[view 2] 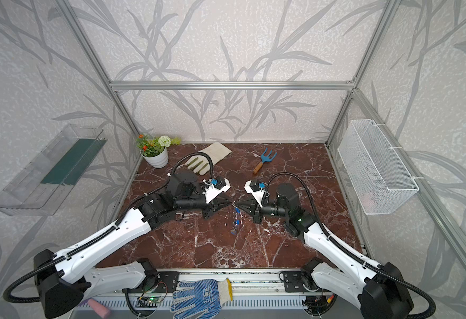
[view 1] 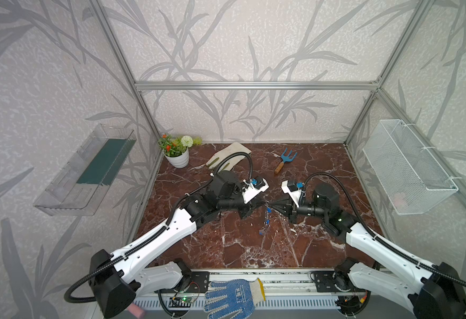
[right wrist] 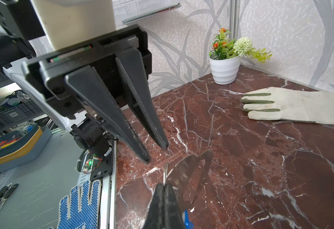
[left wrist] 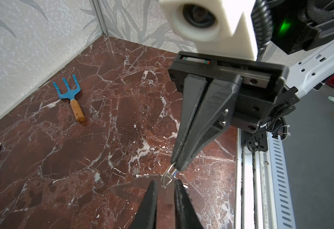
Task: Attach keys to a key ring
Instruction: Insert the key into the keyring.
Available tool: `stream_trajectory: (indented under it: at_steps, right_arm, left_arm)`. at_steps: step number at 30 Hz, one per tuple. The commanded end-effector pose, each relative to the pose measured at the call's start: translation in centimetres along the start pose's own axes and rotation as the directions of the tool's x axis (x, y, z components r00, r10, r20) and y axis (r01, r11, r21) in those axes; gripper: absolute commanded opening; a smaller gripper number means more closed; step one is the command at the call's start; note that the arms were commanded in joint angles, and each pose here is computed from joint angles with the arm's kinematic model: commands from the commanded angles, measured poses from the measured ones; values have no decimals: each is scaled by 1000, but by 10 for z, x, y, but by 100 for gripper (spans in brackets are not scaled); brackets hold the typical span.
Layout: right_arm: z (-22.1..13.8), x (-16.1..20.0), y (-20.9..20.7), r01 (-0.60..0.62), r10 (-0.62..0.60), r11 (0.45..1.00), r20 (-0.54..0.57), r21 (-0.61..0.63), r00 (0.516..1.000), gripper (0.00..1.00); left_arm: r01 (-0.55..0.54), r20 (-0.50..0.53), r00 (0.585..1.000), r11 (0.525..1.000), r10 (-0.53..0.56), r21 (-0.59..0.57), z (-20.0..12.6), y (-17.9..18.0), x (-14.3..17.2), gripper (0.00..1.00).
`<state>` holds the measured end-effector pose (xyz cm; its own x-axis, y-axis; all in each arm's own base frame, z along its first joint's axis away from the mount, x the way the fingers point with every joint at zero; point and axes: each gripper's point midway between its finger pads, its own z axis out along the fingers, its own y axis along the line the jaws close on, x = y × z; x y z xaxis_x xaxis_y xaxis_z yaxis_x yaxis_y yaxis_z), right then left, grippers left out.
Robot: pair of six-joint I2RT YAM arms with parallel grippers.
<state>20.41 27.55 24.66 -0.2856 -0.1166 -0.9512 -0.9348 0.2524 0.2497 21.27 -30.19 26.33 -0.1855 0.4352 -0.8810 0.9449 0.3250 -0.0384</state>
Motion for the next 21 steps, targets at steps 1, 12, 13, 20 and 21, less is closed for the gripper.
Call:
stream_trajectory:
  at_steps: [1, 12, 13, 20, 21]
  right_arm:
    - [-1, -22, 10, 52, -50, 998, 48, -36, 998, 0]
    - [1, -21, 11, 49, -47, 998, 44, -48, 998, 0]
    - [1, -20, 11, 49, -47, 998, 43, -48, 998, 0]
    - [1, -21, 10, 50, -48, 998, 44, -39, 998, 0]
    - [0, -21, 10, 52, -50, 998, 45, -37, 998, 0]
  left_arm:
    - [-21, 6, 1000, 999, 20, 32, 2, -3, -4, 19]
    - [-10, 1, 1000, 995, 10, 101, 7, -12, -4, 12]
    - [-11, 3, 1000, 995, 11, 101, 7, -12, -4, 11]
    - [-4, -3, 1000, 992, 5, 126, 9, -16, -2, 2]
    - [-4, -4, 1000, 992, 5, 127, 9, -16, -2, 0]
